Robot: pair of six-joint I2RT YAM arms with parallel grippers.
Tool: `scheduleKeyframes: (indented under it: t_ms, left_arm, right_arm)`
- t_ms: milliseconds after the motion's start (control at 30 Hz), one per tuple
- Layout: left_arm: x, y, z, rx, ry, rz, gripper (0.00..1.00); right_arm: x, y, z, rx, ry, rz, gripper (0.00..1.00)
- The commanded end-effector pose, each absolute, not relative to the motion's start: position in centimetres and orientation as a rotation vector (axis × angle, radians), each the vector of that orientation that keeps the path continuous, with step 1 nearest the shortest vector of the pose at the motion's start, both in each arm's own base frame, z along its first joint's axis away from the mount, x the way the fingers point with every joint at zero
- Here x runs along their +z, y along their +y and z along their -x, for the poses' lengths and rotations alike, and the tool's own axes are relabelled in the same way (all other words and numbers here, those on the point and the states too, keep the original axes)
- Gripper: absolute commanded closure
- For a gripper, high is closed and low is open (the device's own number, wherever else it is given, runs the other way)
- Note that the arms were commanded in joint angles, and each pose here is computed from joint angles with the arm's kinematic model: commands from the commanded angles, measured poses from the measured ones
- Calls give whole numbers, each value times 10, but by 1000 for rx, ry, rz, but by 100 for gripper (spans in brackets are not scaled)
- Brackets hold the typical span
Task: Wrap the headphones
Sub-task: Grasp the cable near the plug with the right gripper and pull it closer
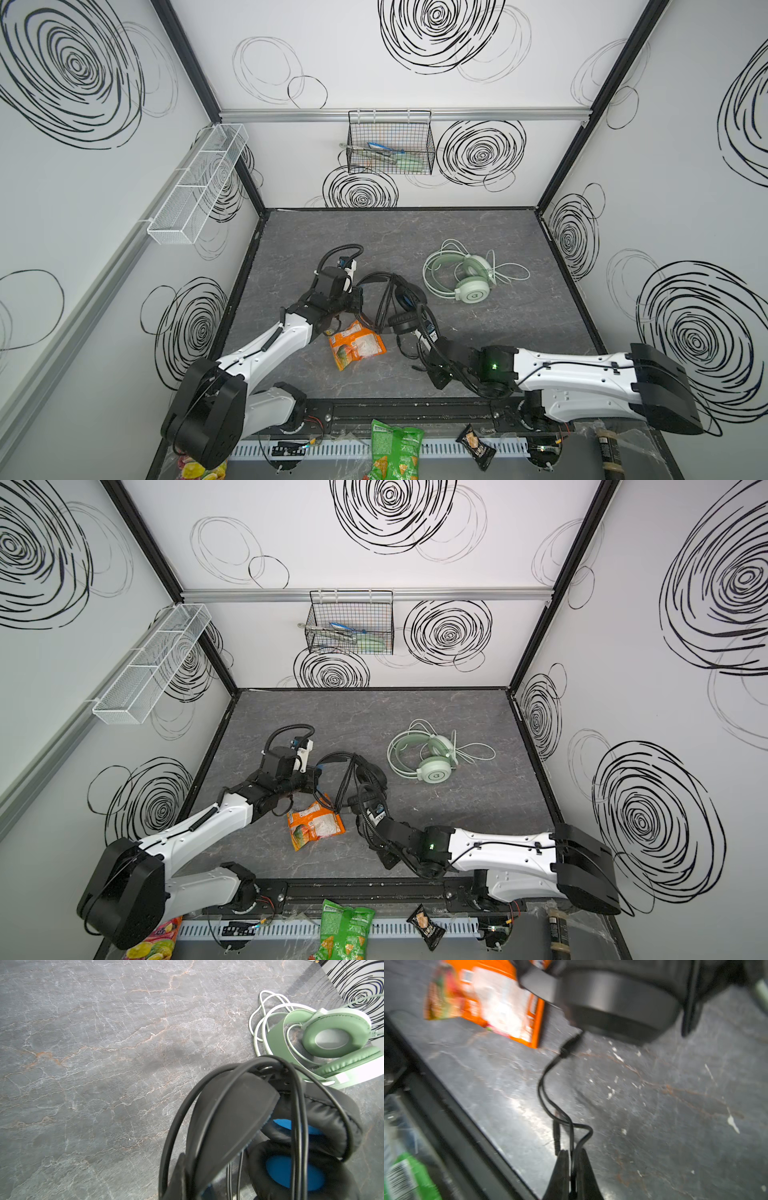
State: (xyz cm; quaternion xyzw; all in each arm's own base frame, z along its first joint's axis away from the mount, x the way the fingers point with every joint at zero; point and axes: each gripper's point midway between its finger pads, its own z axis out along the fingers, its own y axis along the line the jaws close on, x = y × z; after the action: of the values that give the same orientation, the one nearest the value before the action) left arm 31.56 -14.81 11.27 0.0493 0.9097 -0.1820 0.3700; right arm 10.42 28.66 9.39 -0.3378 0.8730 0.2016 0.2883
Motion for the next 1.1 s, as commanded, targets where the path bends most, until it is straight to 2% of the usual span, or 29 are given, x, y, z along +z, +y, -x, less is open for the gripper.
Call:
scheduleKeyframes:
  t_ms: [0,200,400,933,1067]
  left_arm:
    - [130,-151,-330,-514,2249,-82,100]
    - [133,-154,-328,-605,2236,-41,100]
    - [175,-152,-330,-780,2117,60,100]
    - [218,-144,-354,-879,1956,261,100]
    - [221,-140,-358,-831,1950,270,100]
  right_arm:
    - [123,295,-96,510,2241,1003,100]
    - [128,322,-79,547,2205,1092,100]
    - [108,326,-76,576,2263,1015,100]
    - [121,376,-33,733,2125,1237,100]
    - [131,387,-22,712,2092,1284,100]
